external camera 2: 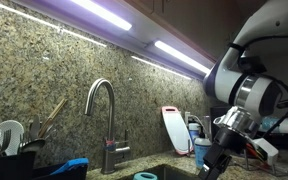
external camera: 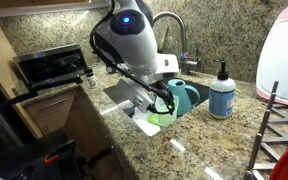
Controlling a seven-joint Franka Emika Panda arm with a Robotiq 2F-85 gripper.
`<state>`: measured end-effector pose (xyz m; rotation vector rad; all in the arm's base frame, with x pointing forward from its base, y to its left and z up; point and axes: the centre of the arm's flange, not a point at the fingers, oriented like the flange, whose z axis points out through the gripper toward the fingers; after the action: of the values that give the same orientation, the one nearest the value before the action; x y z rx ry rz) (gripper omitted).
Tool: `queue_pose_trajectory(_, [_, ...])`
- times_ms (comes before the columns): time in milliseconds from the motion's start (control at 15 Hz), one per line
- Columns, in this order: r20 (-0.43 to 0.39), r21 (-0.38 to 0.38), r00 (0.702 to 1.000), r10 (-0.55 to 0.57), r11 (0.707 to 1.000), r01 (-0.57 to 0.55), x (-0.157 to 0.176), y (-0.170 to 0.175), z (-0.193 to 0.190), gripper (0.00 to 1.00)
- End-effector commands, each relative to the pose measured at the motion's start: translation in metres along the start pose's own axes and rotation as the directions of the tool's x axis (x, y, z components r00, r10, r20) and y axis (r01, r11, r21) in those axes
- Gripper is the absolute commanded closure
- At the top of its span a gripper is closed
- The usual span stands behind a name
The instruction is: Take the green lid from the sink and put it on the dish rack
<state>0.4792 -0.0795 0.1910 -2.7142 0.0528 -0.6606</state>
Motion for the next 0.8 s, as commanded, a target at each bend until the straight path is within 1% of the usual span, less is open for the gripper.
queue_pose_trajectory(0, [-0.023,-0.061,1.0,-0.012,0.998,0.011,0.004,-0.003,0.007,0.0])
queue_pose_trajectory(267, [-0.012,-0.102,1.0,-0.024,0.995,0.022,-0.003,-0.01,0.018,0.0])
queue_pose_trajectory(467, [-0.003,-0.118,0.999,-0.046,0.992,0.045,-0.01,-0.024,0.026,0.0])
queue_pose_trajectory(733, [-0.006,-0.149,0.997,-0.082,0.986,0.08,-0.013,-0.035,0.031,0.0])
